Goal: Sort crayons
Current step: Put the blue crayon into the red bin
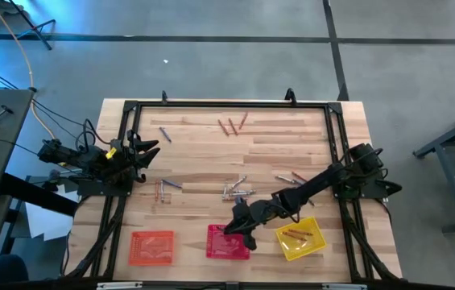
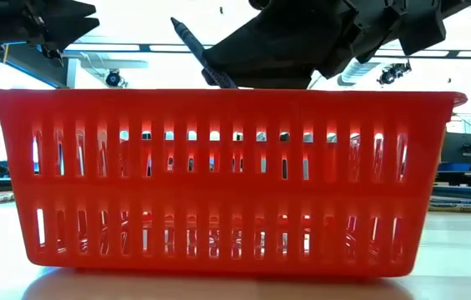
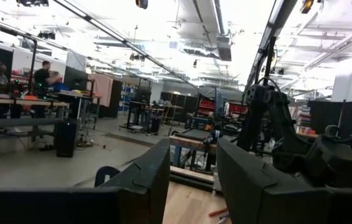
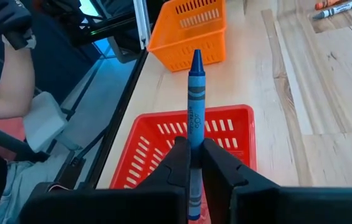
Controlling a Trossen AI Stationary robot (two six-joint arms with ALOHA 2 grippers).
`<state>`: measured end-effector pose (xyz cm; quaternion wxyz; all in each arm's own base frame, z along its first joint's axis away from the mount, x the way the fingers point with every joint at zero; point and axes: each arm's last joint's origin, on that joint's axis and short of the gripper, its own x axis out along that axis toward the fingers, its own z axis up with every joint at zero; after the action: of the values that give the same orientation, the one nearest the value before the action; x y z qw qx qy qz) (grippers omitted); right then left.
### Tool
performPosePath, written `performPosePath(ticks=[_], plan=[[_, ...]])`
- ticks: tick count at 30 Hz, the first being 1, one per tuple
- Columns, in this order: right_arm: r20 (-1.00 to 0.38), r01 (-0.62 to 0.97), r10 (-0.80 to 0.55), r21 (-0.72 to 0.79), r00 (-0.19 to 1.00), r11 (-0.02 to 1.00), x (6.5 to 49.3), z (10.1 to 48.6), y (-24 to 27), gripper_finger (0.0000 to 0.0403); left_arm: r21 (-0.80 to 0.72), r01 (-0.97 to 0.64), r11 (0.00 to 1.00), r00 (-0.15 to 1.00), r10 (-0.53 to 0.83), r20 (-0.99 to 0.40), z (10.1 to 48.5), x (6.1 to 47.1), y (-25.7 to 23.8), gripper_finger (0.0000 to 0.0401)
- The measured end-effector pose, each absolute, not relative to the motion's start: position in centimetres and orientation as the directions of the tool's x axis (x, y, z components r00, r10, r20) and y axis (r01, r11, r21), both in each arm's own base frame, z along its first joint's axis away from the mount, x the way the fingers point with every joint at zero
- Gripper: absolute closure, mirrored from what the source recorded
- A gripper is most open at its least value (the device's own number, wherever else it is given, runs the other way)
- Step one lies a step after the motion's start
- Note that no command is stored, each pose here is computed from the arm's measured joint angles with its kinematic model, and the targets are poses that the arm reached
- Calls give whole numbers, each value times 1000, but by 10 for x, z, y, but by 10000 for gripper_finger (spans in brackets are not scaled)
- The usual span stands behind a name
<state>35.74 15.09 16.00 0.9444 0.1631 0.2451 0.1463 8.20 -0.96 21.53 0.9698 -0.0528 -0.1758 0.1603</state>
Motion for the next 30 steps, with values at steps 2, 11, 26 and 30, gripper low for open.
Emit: performPosePath(ticks=[2,11,26,30], plan=[[-416,-196,356,380,837,904,357,160,151,387,-159,-293,943,887,330,324,215,82,-10,284],[-419,-201,375,402,827,893,357,160,152,386,-159,-293,943,887,330,324,215,82,-10,284],[-407,-285,475,444,781,849,354,168,152,324,-159,-292,943,887,329,324,215,82,-10,284],[-415,-273,464,442,783,855,353,170,150,282,-158,-292,943,887,329,323,215,82,-10,284]])
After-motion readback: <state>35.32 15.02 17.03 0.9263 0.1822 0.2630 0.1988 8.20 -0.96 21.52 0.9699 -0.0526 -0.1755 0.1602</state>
